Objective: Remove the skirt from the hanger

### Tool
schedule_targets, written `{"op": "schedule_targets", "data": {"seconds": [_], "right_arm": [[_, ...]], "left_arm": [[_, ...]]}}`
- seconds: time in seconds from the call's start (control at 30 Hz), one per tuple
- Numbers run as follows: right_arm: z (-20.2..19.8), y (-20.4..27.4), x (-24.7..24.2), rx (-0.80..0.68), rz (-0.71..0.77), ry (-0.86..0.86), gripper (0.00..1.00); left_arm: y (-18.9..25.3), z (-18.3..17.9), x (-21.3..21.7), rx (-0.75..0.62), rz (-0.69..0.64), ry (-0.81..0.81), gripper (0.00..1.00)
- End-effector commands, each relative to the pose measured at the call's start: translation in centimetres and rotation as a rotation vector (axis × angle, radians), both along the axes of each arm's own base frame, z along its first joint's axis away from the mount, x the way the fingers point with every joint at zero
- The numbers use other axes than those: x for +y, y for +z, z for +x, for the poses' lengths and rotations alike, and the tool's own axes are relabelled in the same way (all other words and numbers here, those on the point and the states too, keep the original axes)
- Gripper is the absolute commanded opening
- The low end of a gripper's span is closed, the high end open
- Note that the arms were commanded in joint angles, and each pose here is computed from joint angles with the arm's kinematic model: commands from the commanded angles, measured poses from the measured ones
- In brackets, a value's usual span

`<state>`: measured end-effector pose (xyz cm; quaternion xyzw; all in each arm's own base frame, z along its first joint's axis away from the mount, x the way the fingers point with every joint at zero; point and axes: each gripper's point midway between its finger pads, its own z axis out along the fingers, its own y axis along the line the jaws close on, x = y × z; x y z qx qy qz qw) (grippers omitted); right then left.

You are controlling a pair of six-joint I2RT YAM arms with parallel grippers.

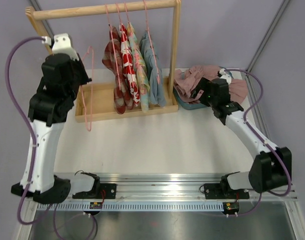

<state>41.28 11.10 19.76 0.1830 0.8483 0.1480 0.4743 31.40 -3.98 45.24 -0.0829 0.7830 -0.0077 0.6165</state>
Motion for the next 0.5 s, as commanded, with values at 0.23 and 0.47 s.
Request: {"op": "schedule_targets", "data": {"seconds": [0.23,0.47], "right_arm": [[-4.6,0.8,2.1,-0.066,0.108,0.129,0.99],[-5.8,1.1,3.1,-0.069,0.135,0.201,0.99]], "left_arm": [[7.3,11.1,1.4,-0.159,0.002,-0.048,0.00],[6.4,15.2,3.3,-0.185,-0.027,-0.047,0.01]]}}
